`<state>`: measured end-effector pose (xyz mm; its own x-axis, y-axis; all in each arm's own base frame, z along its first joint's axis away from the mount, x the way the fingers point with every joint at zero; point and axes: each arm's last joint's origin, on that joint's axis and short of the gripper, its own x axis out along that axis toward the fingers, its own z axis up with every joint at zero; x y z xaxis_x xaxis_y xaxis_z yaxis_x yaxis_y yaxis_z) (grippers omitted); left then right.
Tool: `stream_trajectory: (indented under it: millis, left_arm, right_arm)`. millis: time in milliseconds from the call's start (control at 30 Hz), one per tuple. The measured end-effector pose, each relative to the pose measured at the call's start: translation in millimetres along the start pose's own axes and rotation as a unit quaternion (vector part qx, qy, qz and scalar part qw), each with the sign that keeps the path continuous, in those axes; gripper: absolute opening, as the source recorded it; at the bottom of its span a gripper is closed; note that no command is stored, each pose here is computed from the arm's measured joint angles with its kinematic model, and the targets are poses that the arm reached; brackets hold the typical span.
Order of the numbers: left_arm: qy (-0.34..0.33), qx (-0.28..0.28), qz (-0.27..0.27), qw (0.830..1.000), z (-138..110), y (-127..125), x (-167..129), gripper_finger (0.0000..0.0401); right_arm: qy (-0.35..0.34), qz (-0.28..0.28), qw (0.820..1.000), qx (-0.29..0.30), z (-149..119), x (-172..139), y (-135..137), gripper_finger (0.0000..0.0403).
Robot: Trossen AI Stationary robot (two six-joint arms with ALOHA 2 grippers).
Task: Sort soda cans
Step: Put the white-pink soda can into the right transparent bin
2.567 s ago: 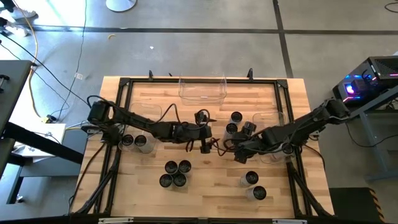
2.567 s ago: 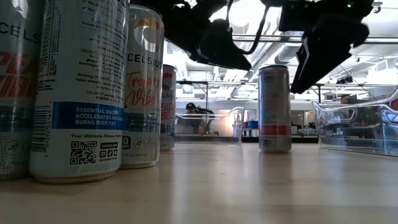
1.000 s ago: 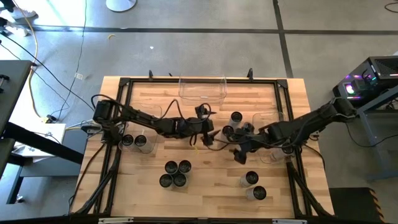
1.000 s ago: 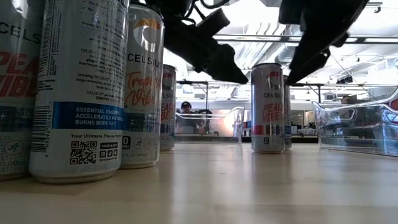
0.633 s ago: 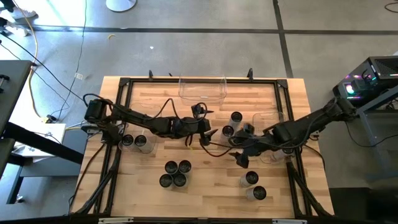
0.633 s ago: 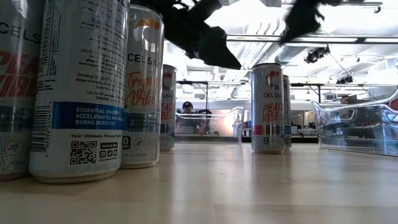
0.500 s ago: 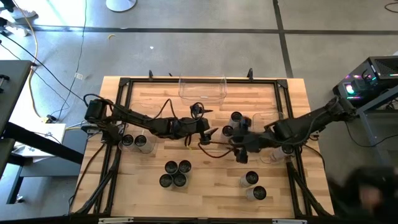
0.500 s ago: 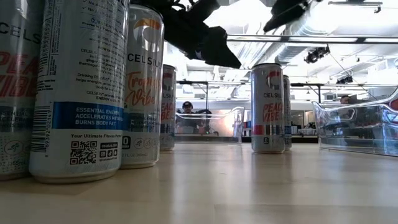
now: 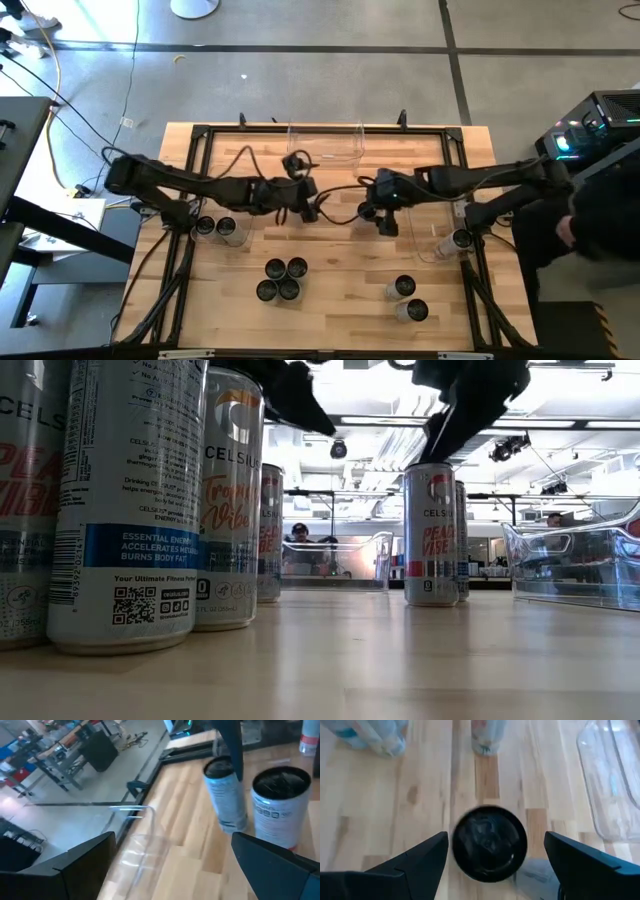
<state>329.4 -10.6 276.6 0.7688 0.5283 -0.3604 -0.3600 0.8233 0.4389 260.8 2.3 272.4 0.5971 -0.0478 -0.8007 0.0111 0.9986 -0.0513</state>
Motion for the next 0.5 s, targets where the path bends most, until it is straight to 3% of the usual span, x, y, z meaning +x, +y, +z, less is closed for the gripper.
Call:
stream_trajectory:
  millis: [167, 333, 500]
  left_arm:
    - [-0.010, -0.011, 0.061, 0.998, -11, 17, -27, 0.0394]
    - [-0.030, -0.056, 0.101, 0.993, -28, 33, -65, 0.0394]
    - [-0.057, -0.104, 0.104, 0.988, -43, 40, -98, 0.0394]
  right_arm:
    - [0.020, 0.013, 1.000, -0.006, 1, 20, 0, 0.0325]
    - [0.052, 0.018, 0.998, 0.004, -2, 38, 4, 0.0317]
    - [0.046, 0.029, 0.998, 0.019, 1, 43, 13, 0.0248]
